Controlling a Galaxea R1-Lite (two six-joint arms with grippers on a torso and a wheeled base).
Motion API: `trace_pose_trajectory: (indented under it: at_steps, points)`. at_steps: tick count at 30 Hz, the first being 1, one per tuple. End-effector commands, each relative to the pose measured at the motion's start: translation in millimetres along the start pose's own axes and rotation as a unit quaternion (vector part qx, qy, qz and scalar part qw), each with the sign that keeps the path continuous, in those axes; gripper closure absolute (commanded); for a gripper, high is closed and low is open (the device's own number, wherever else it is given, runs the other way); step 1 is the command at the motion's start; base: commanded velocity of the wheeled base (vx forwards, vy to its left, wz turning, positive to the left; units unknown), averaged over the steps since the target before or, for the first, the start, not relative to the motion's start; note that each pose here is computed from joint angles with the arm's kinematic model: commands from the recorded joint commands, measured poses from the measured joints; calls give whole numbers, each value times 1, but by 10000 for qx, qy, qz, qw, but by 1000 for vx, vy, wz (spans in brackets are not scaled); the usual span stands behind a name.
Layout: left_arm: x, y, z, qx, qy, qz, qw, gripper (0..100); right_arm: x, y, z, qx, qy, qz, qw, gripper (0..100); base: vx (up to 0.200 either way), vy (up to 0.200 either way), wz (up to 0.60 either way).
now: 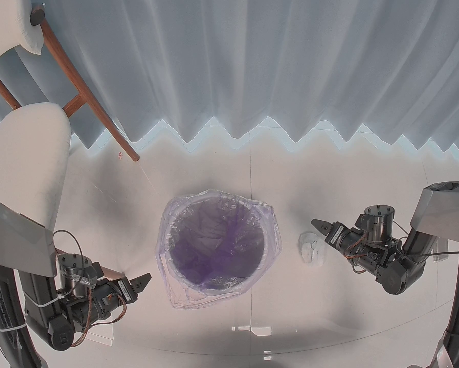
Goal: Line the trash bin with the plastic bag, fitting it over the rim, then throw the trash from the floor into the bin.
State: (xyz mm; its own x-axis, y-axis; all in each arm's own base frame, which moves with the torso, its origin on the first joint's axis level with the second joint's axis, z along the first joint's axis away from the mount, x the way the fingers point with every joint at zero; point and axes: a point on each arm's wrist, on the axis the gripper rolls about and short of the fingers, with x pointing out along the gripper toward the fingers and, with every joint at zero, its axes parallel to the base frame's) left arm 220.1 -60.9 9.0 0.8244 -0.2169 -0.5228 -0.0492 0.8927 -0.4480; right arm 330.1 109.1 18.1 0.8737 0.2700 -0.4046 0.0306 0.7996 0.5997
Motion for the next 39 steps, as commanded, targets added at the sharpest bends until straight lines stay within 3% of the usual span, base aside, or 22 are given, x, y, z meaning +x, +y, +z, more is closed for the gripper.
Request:
trace_pose_trajectory:
  at_steps: [1, 7, 13, 31, 39]
  points:
    - [36, 17, -10, 117, 227, 314, 9992, 0, -2, 1, 7, 18, -130, 44, 9999, 0, 0, 0, 0]
    - [56, 13, 0, 76, -70, 107, 9999, 0, -1, -2, 6, 45, -126, 2, 9999, 0, 0, 0, 0]
    - [50, 5, 13, 58, -179, -343, 9992, 0, 1, -4, 8, 60, -150, -13, 9999, 0, 0, 0, 0]
    - [101, 11, 29, 4, -679, -435, 9967, 0, 1, -3, 12, 70, -389, 178, 9991, 0, 0, 0, 0]
    - [114, 18, 21, 9, -581, -362, 9977, 0, 1, -3, 12, 70, -395, 183, 9990, 0, 0, 0, 0]
